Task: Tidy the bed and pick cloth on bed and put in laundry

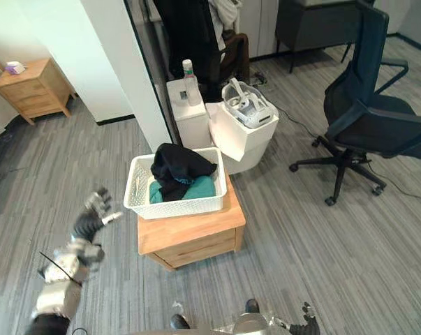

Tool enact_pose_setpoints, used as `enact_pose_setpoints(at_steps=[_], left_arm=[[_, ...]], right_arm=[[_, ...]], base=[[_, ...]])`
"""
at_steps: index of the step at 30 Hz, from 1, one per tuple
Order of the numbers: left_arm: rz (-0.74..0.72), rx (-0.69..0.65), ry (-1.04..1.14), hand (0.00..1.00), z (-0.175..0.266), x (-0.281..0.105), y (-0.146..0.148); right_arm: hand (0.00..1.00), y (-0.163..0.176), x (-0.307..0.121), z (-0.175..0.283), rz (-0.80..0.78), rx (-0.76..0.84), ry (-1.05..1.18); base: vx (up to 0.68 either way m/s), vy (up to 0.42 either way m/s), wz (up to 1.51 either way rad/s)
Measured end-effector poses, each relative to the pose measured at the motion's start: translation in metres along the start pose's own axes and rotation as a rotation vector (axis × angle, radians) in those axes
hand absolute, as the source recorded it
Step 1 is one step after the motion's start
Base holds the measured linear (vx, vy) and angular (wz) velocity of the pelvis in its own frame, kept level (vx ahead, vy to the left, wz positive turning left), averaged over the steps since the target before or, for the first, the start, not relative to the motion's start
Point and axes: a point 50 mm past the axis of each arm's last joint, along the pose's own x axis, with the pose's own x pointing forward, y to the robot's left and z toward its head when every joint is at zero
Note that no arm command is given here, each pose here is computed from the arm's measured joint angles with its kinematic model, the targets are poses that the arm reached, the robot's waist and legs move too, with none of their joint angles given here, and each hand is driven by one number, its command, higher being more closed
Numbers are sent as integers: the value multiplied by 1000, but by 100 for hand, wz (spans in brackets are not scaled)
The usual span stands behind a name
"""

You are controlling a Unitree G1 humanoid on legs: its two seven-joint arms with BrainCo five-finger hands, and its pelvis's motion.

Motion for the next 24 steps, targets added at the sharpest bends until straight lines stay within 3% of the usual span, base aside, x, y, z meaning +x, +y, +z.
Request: enact_pose_setpoints(at_steps=[7,12,15,24], left_arm=[[117,-78,349,0,-81,-33,3],[311,-127,594,0,-131,-83,20],[385,-162,623,0,-138,-94,25],[412,-221,664,0,-148,-97,10]], right_arm=[[0,18,9,12,138,56,-31],[0,27,15,3,174,122,68],[0,27,16,0,168,154,102],[0,33,19,-3,167,141,153]], base=[[28,-1,9],[40,-4,-8],[17,1,-3],[-1,-1,-2]])
